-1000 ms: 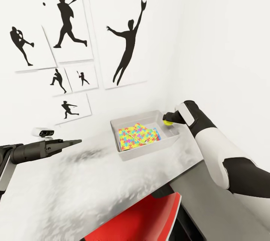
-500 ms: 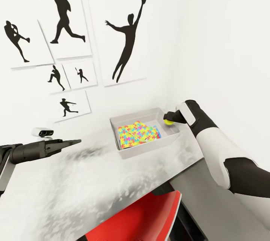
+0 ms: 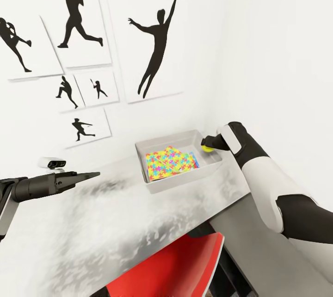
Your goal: Put all the toys in the child's room - the three board games (two on the bed and one on the table), the two jigsaw puzzles on the table, and the tennis ball on the table - inside the toy box on the table in the child's room.
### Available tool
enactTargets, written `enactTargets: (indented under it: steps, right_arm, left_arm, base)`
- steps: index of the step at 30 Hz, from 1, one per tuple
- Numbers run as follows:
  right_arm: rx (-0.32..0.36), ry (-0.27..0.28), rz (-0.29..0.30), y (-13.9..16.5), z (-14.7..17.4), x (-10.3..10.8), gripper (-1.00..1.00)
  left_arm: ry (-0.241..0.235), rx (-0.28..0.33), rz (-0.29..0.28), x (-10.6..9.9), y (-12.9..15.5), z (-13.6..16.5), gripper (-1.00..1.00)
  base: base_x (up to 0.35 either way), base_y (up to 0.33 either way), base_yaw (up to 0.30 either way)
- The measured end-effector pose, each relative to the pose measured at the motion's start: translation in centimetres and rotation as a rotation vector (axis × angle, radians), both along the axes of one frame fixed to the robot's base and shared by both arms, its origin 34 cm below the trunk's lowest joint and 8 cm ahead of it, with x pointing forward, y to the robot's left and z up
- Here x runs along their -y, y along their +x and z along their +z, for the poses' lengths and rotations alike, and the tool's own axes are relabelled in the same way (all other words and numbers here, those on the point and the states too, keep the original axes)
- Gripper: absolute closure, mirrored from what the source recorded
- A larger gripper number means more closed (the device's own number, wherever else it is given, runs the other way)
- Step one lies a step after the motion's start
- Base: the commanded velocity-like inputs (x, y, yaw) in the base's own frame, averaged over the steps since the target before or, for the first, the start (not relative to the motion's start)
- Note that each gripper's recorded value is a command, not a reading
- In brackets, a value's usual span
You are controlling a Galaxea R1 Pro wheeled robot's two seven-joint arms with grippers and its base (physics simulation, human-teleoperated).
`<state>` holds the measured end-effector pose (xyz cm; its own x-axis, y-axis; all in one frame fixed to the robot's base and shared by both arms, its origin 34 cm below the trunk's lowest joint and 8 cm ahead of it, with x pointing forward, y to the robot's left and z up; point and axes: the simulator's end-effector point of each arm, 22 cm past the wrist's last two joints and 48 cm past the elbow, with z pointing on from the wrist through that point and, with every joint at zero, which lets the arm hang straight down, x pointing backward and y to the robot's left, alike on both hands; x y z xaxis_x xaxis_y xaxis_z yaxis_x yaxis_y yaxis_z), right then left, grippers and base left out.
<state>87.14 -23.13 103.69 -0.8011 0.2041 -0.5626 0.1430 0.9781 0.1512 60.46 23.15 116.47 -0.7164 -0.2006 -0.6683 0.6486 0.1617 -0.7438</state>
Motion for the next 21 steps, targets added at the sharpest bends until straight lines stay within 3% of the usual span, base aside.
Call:
enactTargets:
  steps: [21]
  right_arm:
    - [0.009,-0.018,-0.017,0.30,-0.20,0.93,1.00]
  left_arm:
    - [0.000,-0.006,0.000,0.00,0.09,-0.29,-1.00]
  base:
    - [0.000,0.000,0.000]
